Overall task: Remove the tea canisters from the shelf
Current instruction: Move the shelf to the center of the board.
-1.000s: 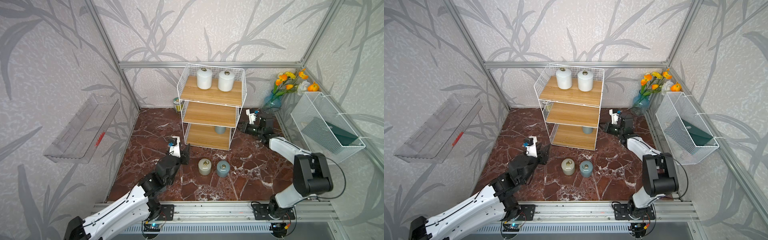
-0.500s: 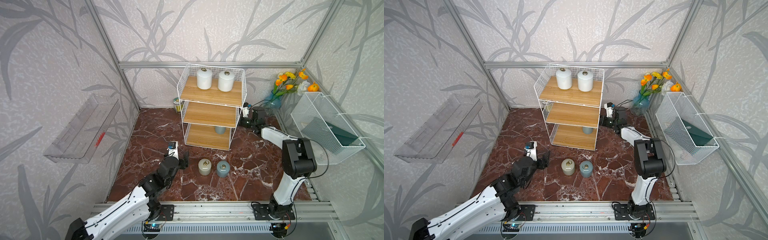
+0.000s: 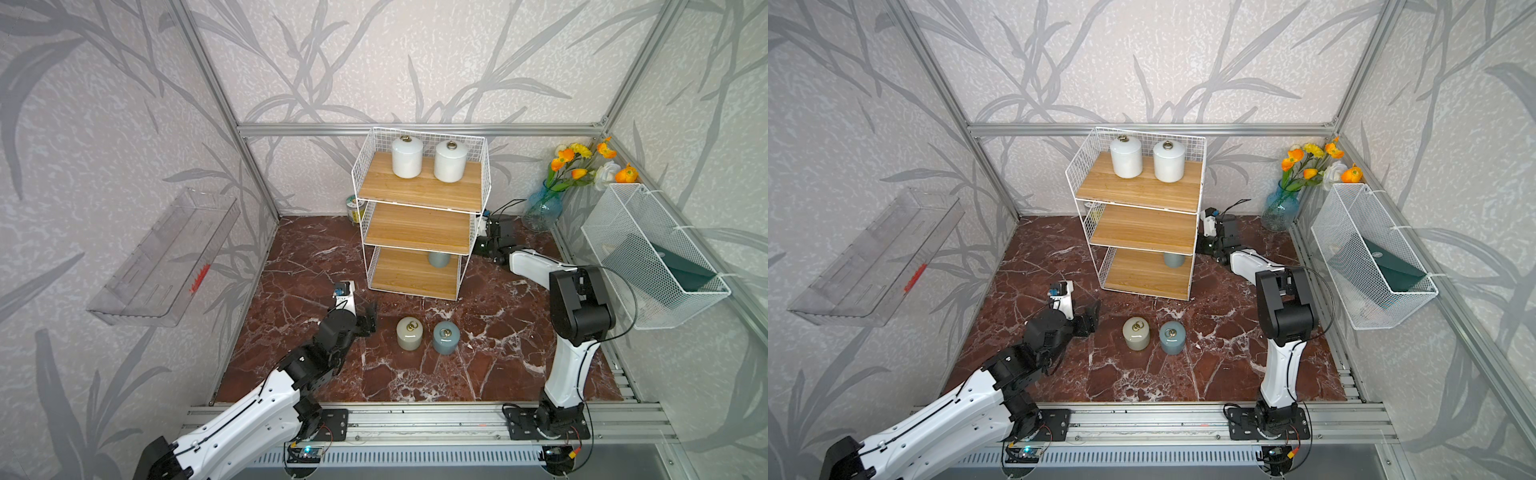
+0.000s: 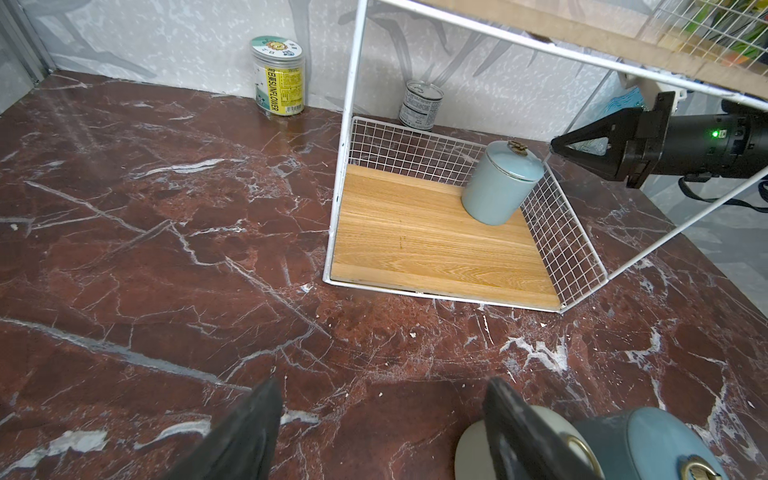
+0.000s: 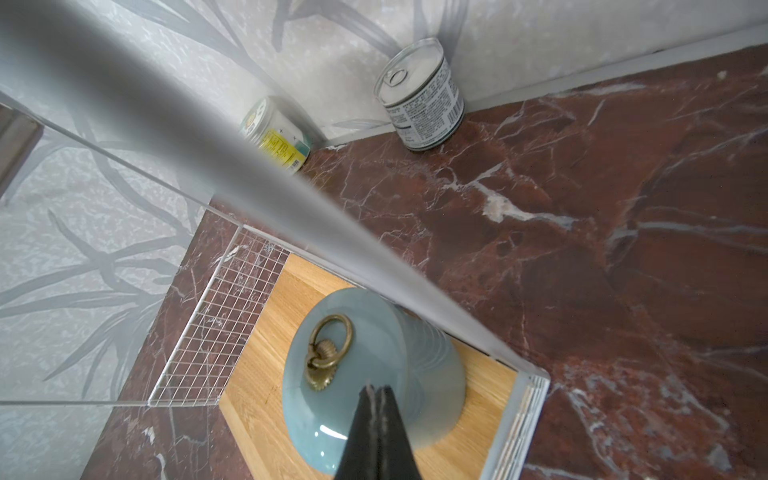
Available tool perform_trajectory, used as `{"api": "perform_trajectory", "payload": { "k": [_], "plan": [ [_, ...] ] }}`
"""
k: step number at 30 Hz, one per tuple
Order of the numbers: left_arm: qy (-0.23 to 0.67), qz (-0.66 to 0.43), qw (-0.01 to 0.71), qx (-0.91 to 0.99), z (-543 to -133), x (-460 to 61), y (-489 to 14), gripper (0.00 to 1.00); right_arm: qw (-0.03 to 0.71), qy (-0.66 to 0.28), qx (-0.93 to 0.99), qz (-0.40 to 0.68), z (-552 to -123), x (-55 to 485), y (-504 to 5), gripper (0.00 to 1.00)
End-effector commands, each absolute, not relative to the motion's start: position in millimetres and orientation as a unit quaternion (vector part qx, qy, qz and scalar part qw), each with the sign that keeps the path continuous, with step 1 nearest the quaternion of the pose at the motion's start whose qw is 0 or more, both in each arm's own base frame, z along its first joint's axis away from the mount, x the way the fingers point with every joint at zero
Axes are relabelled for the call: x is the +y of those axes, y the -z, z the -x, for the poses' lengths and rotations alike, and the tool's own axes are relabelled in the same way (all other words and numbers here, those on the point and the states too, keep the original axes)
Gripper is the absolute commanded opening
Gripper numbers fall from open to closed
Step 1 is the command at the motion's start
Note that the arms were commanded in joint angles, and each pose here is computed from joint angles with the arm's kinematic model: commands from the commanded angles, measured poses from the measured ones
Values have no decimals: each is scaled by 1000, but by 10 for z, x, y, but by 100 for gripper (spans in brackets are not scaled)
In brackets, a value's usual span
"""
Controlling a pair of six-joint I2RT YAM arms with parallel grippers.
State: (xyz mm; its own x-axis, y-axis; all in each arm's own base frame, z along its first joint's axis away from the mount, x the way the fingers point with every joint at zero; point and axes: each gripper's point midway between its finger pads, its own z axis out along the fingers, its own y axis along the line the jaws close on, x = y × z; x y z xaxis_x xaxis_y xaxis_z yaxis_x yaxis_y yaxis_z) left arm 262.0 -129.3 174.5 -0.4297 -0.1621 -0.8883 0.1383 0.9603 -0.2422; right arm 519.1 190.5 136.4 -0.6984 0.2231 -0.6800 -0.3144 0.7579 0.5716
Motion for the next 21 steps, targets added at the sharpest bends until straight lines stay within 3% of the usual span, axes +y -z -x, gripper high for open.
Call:
{"api": "perform_trajectory", "payload": {
  "k": [1,11,21],
  "plan": [
    [148,12,527,836,-2620,-1299,-1726,78,414,-349,839,45,-5272,2085,-1413,0],
    [150,14,525,838,-2631,-1297,-1724,77,414,-339,843,45,-5434,2209,-1170,0],
    [151,21,520,841,-2637,-1291,-1677,77,372,-410,826,101,-5118,2583,-1126,0]
  ]
}}
